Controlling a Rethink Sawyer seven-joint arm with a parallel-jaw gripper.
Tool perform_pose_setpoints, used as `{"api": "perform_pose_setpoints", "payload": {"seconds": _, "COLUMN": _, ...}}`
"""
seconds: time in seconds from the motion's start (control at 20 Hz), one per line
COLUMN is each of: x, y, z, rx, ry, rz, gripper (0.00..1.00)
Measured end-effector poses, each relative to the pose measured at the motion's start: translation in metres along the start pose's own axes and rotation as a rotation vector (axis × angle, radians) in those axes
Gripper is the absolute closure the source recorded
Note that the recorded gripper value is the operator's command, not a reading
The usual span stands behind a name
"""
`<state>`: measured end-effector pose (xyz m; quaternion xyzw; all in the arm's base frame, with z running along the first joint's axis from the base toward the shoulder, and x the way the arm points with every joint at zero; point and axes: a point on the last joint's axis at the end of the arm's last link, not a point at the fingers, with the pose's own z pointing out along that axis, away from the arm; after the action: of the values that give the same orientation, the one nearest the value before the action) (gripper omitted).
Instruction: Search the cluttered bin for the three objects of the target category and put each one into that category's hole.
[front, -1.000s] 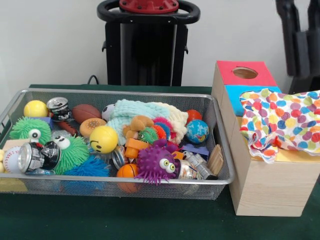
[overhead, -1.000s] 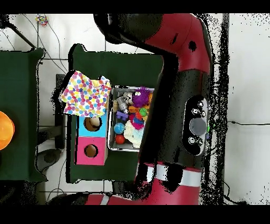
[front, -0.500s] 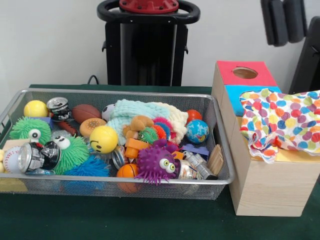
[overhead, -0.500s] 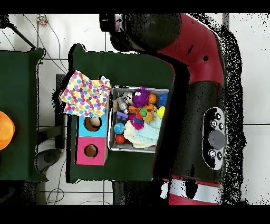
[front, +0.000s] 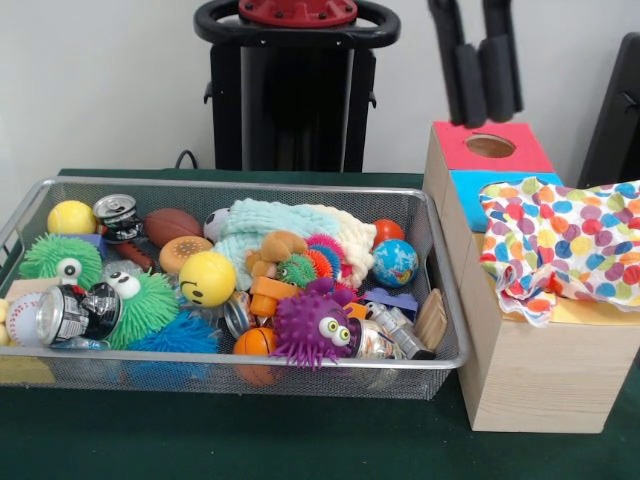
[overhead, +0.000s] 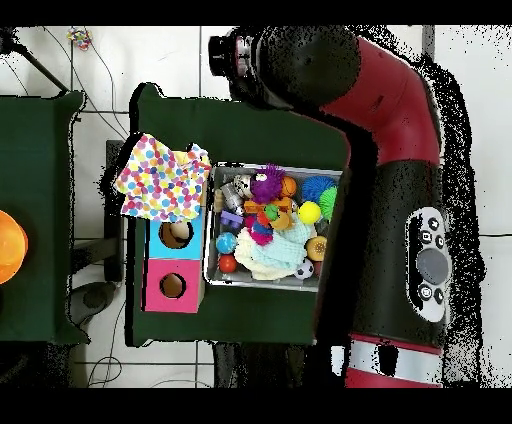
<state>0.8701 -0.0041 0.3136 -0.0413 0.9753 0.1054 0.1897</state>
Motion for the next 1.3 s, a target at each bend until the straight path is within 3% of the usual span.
{"api": "perform_pose_setpoints", "payload": {"seconds": 0.3, "x": 0.035, "y": -0.011, "z": 0.008, "rx": -0.004, "ry": 0.047, "rz": 0.008, "gripper": 1.00}}
{"api": "perform_pose_setpoints", "payload": {"seconds": 0.6, "x": 0.060, "y": -0.018, "z": 0.009, "rx": 0.007, "ry": 0.060, "rz": 0.006, "gripper": 1.00}}
{"api": "perform_pose_setpoints", "payload": {"seconds": 0.85, "x": 0.081, "y": -0.025, "z": 0.010, "rx": 0.085, "ry": 0.074, "rz": -0.059, "gripper": 1.00}}
{"api": "perform_pose_setpoints", "payload": {"seconds": 1.1, "x": 0.083, "y": -0.027, "z": 0.003, "rx": 0.123, "ry": 0.077, "rz": -0.099, "gripper": 1.00}}
{"api": "perform_pose_setpoints", "payload": {"seconds": 1.3, "x": 0.080, "y": -0.031, "z": -0.005, "rx": 0.130, "ry": 0.065, "rz": -0.105, "gripper": 1.00}}
